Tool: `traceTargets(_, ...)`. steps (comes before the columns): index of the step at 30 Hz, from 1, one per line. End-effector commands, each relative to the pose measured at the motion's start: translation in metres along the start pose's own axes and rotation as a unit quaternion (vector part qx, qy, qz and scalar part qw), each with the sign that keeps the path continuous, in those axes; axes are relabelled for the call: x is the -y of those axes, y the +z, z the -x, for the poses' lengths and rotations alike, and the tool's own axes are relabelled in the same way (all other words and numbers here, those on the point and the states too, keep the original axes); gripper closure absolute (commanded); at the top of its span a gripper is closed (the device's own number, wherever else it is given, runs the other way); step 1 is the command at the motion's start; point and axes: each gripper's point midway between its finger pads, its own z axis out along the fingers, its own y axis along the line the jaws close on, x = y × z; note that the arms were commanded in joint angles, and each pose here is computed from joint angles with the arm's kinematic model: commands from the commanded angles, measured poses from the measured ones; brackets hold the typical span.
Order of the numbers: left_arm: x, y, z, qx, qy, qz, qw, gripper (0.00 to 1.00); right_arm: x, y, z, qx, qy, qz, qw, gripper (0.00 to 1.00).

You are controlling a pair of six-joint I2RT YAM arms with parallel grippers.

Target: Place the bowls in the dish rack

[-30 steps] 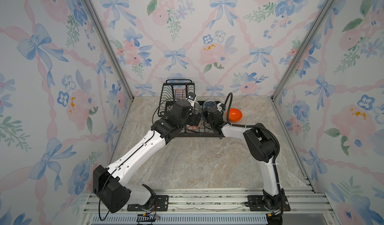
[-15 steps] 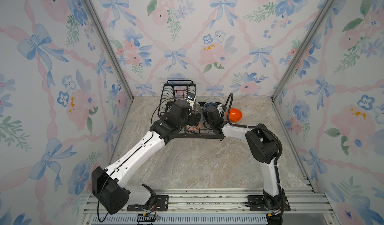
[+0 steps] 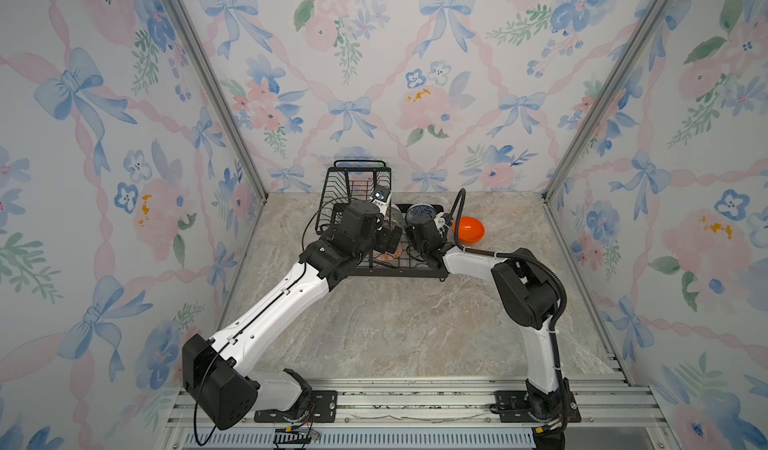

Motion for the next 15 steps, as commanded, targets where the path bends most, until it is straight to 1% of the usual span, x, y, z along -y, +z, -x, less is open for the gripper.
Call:
traceTargets(1, -0.004, -0.006, 0.0, 0.005, -0.005, 0.001, 1.0, 0.02, 0.022, -0.004, -0.002, 0.001, -0.014, -0.048, 0.999, 0.73)
traceTargets(5, -0.005, -0.007, 0.001, 0.006, -0.006, 0.002, 1.0, 0.02, 0.017, -0.005, 0.001, 0.0, -0.016, -0.044, 0.999, 0.7)
traceTargets(15, -0.005, -0.007, -0.001, 0.005, -0.011, 0.002, 1.0, 0.02, -0.007, -0.011, 0.012, 0.0, -0.037, -0.025, 0.999, 0.56)
